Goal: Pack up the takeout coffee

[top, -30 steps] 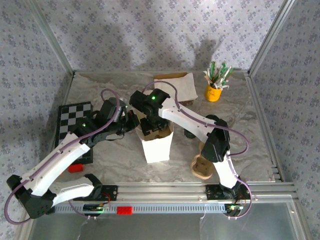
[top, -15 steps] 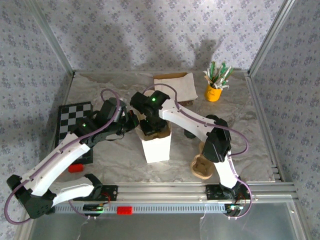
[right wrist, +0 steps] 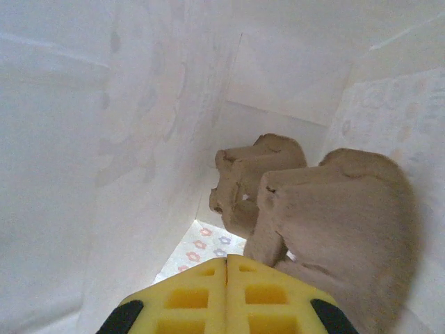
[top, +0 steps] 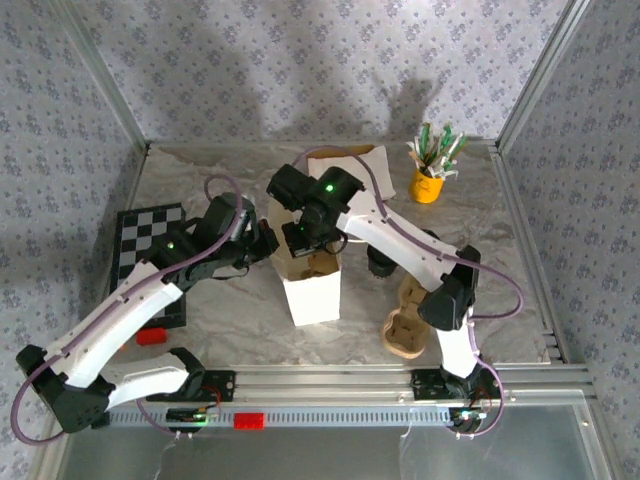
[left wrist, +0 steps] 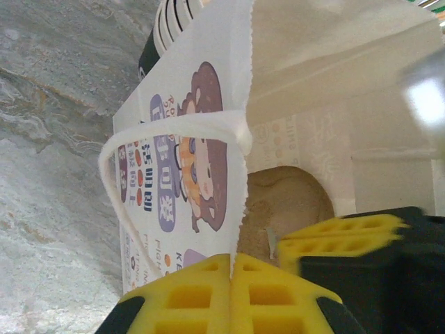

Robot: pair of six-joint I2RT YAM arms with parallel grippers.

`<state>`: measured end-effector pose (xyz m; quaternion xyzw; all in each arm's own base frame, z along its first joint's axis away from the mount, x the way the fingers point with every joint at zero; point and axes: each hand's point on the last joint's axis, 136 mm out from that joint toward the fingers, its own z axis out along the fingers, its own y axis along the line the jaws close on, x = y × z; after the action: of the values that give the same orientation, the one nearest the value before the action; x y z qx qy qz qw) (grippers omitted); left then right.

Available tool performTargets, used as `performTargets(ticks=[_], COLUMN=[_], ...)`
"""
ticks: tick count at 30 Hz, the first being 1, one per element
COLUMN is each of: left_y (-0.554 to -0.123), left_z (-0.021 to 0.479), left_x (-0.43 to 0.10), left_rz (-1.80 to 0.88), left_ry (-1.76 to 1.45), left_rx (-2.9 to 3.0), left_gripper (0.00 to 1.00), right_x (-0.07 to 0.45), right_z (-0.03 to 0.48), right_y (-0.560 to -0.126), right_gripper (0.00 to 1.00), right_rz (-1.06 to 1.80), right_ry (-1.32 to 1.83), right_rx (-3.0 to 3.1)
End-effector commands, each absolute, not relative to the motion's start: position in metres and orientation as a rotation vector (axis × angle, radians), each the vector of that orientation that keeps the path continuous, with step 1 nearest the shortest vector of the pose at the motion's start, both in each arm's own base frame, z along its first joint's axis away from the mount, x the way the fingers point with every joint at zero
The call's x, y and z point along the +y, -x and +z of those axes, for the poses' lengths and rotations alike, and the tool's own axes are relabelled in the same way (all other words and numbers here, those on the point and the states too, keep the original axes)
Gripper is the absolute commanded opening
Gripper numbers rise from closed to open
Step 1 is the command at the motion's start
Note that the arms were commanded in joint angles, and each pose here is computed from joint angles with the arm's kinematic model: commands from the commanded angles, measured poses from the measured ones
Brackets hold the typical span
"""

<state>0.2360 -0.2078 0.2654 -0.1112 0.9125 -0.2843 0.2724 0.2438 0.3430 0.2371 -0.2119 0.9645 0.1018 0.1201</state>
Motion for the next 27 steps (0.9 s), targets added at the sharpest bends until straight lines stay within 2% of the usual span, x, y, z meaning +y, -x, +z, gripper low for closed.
performTargets(ticks=[1, 10, 22, 27], left_y=[-0.238, -0.24, -0.238, -0.229], left_z=[0.278, 0.286, 0.323, 0.321], left_x=[-0.205, -0.212, -0.216, -0.22], left_rz=[-0.749, -0.782, -0.821, -0.789], left_ry=[0.276, 0.222, -0.019, -0.101], left_rx=[2.431, 2.408, 2.202, 2.167], left_gripper=[0.0, 0.0, 0.0, 0.0], right_x=[0.322, 0.32, 0.331, 0.337], right_z=[0.266, 0.287, 0.276, 0.283], right_y=[-0.244, -0.245, -0.23, -0.224], right_gripper=[0.0, 0.0, 0.0, 0.08], right_rz=[0.246, 0.262, 0.224, 0.285], right_ry=[0.598, 0.699, 0.723, 0.709], right_rx=[2.757, 2.661, 2.627, 2.555])
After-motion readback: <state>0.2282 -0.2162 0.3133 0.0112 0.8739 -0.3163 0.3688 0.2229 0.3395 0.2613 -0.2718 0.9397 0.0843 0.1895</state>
